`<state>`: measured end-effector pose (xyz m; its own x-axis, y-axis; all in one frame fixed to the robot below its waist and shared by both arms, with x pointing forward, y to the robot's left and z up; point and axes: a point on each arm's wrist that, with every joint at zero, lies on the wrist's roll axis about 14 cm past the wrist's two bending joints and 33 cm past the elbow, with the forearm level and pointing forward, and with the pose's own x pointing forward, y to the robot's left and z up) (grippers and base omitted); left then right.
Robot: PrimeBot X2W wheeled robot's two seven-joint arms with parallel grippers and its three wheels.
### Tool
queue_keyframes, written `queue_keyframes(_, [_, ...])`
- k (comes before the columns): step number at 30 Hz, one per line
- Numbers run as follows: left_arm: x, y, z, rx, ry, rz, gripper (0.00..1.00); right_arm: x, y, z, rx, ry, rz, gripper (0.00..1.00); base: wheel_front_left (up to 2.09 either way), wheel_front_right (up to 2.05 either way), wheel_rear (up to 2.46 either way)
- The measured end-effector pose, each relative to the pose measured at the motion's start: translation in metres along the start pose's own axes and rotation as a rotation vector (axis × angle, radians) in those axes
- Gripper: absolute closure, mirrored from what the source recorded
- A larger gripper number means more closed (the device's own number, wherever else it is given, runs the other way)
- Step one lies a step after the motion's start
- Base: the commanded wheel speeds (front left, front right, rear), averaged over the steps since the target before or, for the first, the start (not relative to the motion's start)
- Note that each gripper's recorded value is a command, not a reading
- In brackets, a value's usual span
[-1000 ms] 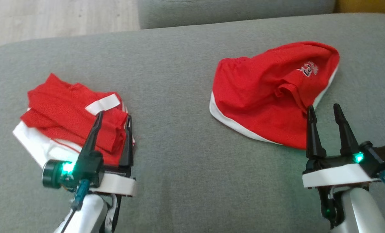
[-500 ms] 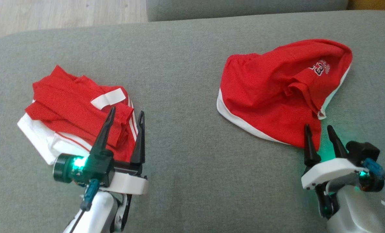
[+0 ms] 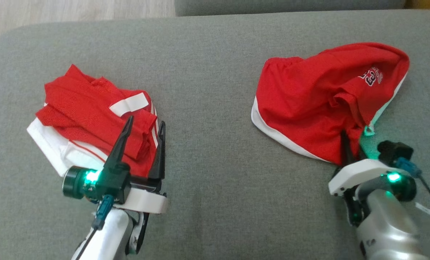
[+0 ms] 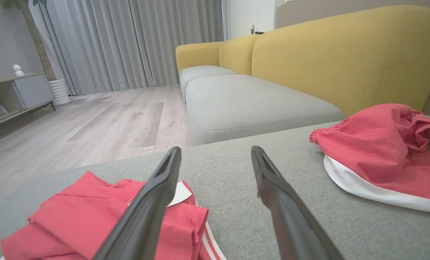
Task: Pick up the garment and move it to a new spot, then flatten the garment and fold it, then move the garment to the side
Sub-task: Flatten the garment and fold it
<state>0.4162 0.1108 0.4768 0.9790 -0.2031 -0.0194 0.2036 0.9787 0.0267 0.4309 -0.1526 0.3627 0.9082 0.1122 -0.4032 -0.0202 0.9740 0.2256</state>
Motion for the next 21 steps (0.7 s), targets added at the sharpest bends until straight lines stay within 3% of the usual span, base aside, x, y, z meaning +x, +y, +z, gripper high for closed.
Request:
queue_keyframes(4, [0.000, 0.000, 0.006, 0.008, -0.017, 0.004, 0.00, -0.003, 0.011, 0.013, -0.043, -0.042, 0.036, 1.00, 0.00, 0.00, 0.00])
queue_keyframes(13, [-0.007, -0.005, 0.027, 0.002, -0.072, 0.003, 0.00, -0.033, 0.049, 0.131, -0.226, -0.435, 0.134, 1.00, 0.00, 0.00, 0.00])
queue_keyframes(21, [-0.027, 0.000, 0.031, -0.011, -0.082, 0.034, 0.00, -0.063, 0.111, 0.186, -0.301, -0.572, 0.280, 1.00, 0.00, 0.00, 0.00])
